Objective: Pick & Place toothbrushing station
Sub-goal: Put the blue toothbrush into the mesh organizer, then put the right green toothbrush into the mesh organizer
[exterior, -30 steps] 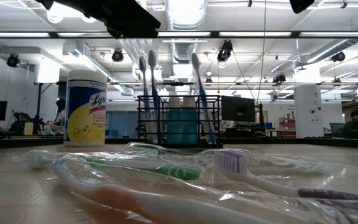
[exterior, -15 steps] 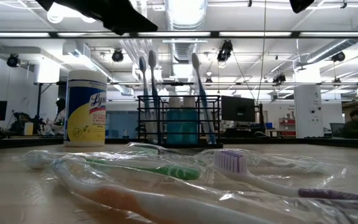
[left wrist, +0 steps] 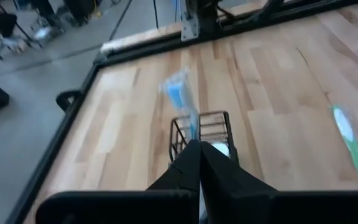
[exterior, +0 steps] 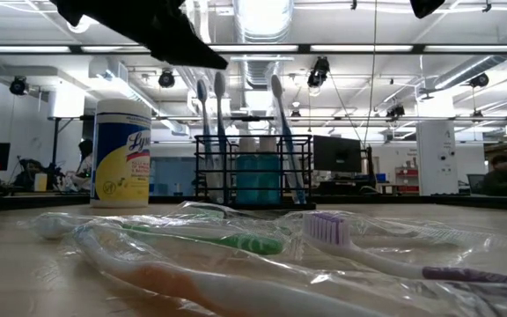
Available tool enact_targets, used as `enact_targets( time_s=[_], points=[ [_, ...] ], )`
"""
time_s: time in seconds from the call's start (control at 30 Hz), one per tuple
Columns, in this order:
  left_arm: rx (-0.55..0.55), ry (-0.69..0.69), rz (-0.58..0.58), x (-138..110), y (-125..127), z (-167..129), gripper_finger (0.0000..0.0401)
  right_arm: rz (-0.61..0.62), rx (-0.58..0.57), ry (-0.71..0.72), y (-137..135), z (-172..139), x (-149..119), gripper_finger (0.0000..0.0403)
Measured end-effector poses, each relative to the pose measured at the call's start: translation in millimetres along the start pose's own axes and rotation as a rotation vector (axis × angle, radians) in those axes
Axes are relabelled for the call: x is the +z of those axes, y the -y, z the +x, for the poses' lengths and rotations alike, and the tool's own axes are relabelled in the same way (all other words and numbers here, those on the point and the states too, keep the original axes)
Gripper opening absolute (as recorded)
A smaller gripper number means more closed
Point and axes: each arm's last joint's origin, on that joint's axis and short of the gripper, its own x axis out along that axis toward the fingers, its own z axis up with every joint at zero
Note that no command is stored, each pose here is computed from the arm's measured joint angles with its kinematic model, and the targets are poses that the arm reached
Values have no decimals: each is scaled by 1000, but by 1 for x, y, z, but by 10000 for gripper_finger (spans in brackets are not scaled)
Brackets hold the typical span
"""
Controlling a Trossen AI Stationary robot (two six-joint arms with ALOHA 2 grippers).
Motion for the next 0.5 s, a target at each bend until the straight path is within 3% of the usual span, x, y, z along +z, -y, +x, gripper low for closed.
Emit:
enact_targets(
  time_s=[0.1, 0.27, 0.4, 0.5],
  points=[
    [-3, 30, 41, 8, 0, -7, 20, 1, 0, 0, 0, 0, 0, 43],
    [8, 125, 79, 41, -8, -45, 51, -3, 0, 1, 0, 0, 0, 43],
    [25, 160, -17, 55, -17, -83, 64, -3, 0, 0, 0, 0, -1, 43],
    [18, 193, -38, 47, -19, -110, 58, 7, -1, -8, 0, 1, -4, 43]
  ],
)
